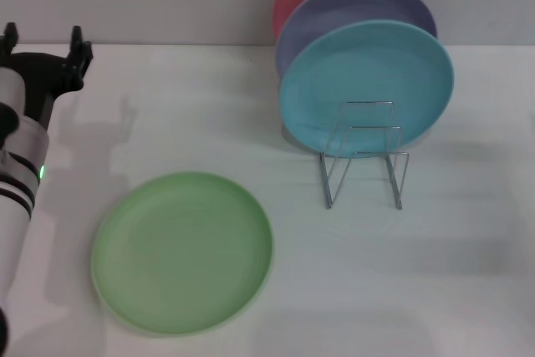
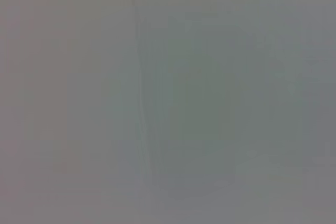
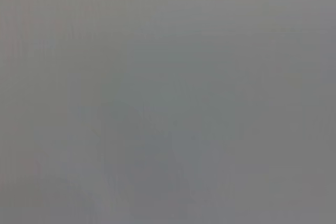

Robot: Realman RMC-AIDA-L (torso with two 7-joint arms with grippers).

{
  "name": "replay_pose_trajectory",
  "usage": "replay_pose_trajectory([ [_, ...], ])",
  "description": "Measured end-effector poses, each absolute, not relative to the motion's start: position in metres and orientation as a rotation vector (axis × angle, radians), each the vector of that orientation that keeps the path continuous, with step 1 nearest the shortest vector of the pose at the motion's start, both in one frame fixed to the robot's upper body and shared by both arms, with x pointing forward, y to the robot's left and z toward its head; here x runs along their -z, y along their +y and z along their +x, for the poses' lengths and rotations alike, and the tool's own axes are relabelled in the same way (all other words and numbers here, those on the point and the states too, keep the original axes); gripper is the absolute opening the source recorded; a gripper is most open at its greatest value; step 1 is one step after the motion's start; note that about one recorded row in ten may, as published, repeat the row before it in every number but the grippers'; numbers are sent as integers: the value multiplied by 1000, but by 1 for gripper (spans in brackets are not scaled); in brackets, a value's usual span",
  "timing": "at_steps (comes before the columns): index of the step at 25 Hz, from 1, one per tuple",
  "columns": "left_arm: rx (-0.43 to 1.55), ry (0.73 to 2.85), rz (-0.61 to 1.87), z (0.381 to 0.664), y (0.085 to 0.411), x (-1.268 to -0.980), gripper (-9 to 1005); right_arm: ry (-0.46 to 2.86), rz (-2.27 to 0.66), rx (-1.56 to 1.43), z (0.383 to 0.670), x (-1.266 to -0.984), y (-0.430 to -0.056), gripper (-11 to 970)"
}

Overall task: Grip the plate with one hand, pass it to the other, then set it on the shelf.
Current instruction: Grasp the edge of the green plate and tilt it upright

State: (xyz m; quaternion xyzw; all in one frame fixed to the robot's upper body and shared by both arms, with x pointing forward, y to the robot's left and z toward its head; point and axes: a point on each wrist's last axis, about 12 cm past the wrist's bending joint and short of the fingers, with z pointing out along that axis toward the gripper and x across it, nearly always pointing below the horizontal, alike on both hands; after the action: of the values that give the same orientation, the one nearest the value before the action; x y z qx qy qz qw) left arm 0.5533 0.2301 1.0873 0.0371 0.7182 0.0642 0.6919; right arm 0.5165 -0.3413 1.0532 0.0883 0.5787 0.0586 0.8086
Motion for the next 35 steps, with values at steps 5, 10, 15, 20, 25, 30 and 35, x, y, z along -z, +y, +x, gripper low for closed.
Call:
replay_pose_trajectory([
  [5,53,1735,69,551,237,-1102,803,1237,187,-127,518,-1054,-341,607],
  [10,266,1855,154,547,246,-1115,802,1234,185,-130,519,-1055,-340,607],
  [15,470,1984,180,541,262,-1123,801,1228,178,-134,523,-1057,-339,607],
  [20,566,2184,157,538,277,-1126,799,1224,169,-134,527,-1060,-338,607],
  [25,564,2332,165,533,277,-1131,798,1228,160,-129,531,-1061,-338,607],
  [30,529,2420,178,526,275,-1138,797,1233,153,-124,536,-1064,-340,607],
  [35,460,2557,177,513,272,-1147,796,1227,147,-127,539,-1066,-340,607],
])
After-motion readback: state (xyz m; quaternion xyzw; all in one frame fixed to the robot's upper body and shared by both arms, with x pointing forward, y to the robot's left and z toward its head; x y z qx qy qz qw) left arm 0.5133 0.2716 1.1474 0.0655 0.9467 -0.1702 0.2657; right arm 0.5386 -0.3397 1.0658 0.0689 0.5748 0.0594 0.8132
